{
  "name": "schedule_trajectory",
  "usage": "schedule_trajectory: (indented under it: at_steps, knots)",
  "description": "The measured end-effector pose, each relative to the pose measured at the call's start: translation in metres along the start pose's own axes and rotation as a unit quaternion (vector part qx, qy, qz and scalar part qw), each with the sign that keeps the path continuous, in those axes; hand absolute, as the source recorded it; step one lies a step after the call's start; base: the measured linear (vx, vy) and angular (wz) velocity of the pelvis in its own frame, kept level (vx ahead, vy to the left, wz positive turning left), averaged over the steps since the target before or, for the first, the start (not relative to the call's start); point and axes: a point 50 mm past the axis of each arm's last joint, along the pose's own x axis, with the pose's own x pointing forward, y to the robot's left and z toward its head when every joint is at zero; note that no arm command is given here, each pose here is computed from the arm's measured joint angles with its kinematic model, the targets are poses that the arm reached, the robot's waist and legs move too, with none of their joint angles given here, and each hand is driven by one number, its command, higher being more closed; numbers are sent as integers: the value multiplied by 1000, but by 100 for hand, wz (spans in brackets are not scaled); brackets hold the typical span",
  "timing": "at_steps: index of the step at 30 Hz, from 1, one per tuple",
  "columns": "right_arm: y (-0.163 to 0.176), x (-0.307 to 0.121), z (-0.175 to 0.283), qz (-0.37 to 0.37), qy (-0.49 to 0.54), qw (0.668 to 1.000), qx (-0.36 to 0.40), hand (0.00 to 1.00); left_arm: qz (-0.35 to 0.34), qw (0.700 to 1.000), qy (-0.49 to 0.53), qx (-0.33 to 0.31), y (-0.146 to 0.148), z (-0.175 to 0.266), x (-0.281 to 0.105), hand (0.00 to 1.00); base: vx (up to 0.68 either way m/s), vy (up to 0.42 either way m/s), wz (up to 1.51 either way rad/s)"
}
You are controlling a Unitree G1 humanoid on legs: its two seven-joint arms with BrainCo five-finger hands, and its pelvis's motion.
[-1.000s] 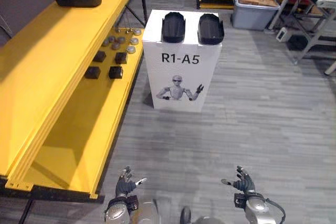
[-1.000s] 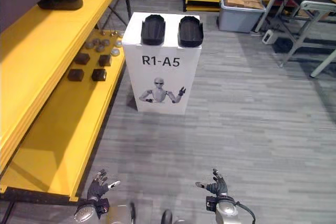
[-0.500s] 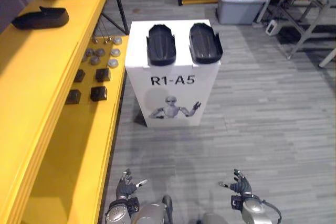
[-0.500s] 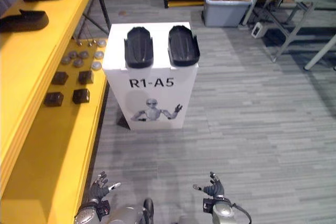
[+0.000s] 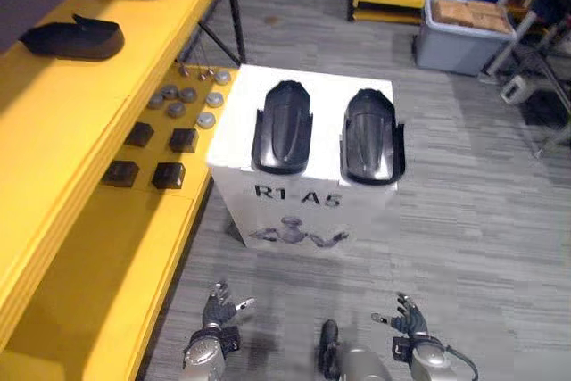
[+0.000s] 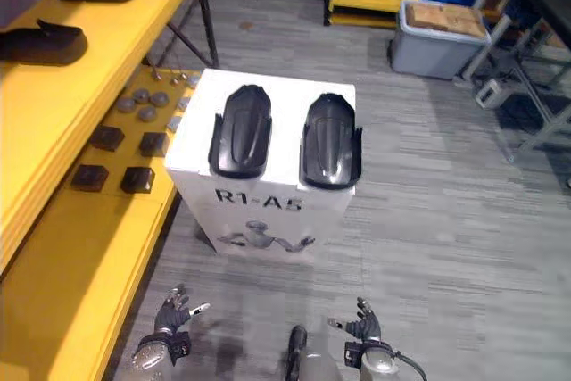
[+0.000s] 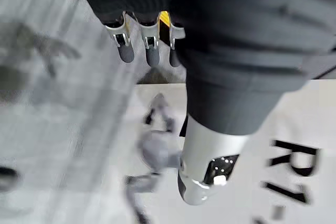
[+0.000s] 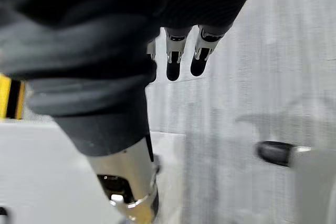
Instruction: Walk over and take plastic housings, then place them on the shelf
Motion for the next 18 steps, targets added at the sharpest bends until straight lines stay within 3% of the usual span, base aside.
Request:
schedule_trajectory:
  at_steps: [4, 11, 18]
  knots:
    - [-1, 1, 3, -7, -6, 1000, 29, 0, 2, 1000, 17, -6, -1, -11, -6, 0, 277, -85, -33]
    - [-14, -12, -29, -44, 44, 996, 66, 0, 4, 1000, 29, -5, 0, -16, -5, 0, 234, 147, -30]
    - [-29, -16, -35, -83, 52, 990, 103, 0, 27, 998, 44, 20, 24, -22, -9, 0, 84, 97, -19]
